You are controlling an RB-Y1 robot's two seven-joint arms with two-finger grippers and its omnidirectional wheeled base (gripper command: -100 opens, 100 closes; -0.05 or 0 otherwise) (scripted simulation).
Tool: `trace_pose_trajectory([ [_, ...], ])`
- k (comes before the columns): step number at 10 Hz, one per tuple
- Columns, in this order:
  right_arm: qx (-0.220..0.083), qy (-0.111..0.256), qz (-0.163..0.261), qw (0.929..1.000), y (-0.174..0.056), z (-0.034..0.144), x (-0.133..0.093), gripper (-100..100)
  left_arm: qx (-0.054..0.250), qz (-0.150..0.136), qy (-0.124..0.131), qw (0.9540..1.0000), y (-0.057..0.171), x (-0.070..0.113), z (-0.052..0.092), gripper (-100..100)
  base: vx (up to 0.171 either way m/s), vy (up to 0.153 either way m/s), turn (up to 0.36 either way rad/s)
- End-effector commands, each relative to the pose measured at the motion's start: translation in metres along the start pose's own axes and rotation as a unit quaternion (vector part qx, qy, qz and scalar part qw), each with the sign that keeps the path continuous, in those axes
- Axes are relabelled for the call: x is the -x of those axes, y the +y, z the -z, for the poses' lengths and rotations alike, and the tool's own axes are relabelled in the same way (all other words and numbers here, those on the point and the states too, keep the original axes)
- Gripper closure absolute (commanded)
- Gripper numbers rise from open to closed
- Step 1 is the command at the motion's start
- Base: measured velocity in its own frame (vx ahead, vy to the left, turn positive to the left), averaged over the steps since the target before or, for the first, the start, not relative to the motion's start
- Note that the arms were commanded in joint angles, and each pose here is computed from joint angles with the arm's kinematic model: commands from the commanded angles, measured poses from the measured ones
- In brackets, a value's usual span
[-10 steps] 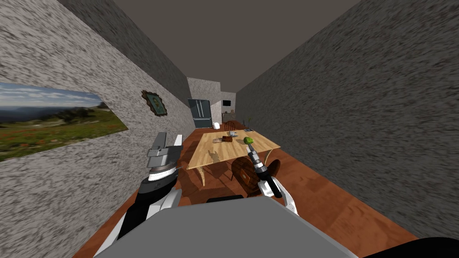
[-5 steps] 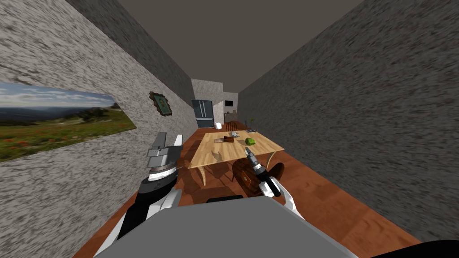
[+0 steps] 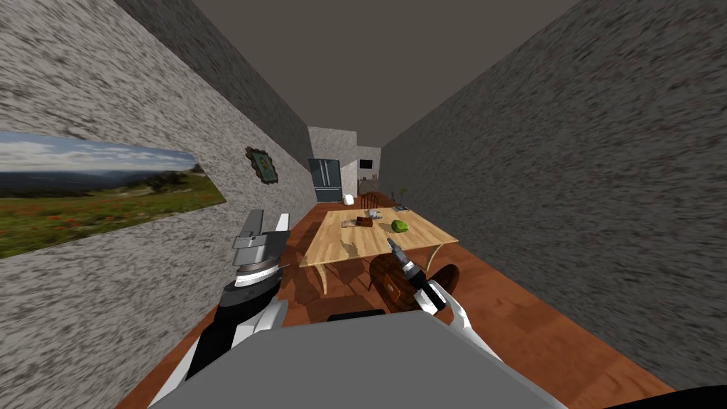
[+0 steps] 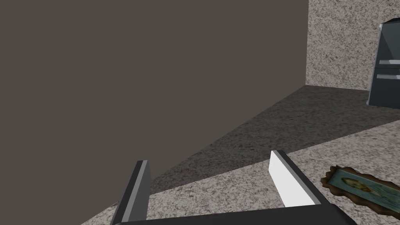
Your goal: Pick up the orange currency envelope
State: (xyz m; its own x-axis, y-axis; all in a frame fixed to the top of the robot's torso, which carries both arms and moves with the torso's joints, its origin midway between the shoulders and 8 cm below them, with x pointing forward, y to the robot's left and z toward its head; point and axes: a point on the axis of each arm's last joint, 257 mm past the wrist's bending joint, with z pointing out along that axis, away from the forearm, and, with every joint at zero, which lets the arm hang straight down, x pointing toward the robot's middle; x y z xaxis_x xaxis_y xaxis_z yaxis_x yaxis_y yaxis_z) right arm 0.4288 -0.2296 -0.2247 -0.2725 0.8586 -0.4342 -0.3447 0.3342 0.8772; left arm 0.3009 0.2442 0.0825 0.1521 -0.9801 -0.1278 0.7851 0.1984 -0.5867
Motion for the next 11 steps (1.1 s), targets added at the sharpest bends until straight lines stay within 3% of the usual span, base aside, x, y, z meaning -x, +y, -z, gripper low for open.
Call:
trace_pose_trajectory([
  [1,-0.02,0.018,0.014,0.9995,-0.02,0.007,-0.005,-100,0.0,0.0,0.0,1.0,0.0,0.0,0.0,0,0.023,0.003,0.094],
  [5,-0.07,0.05,0.041,0.9954,-0.063,0.026,-0.01,-100,0.0,0.0,0.0,1.0,0.0,0.0,0.0,0,0.013,0.012,0.093],
  [8,-0.135,0.1,0.092,0.9814,-0.117,0.058,-0.01,-100,0.0,0.0,0.0,1.0,0.0,0.0,0.0,0,0.024,0.027,0.177],
  [11,-0.174,0.117,0.11,0.9715,-0.146,0.081,-0.006,-100,0.0,0.0,0.0,1.0,0.0,0.0,0.0,0,0.023,0.033,0.094],
])
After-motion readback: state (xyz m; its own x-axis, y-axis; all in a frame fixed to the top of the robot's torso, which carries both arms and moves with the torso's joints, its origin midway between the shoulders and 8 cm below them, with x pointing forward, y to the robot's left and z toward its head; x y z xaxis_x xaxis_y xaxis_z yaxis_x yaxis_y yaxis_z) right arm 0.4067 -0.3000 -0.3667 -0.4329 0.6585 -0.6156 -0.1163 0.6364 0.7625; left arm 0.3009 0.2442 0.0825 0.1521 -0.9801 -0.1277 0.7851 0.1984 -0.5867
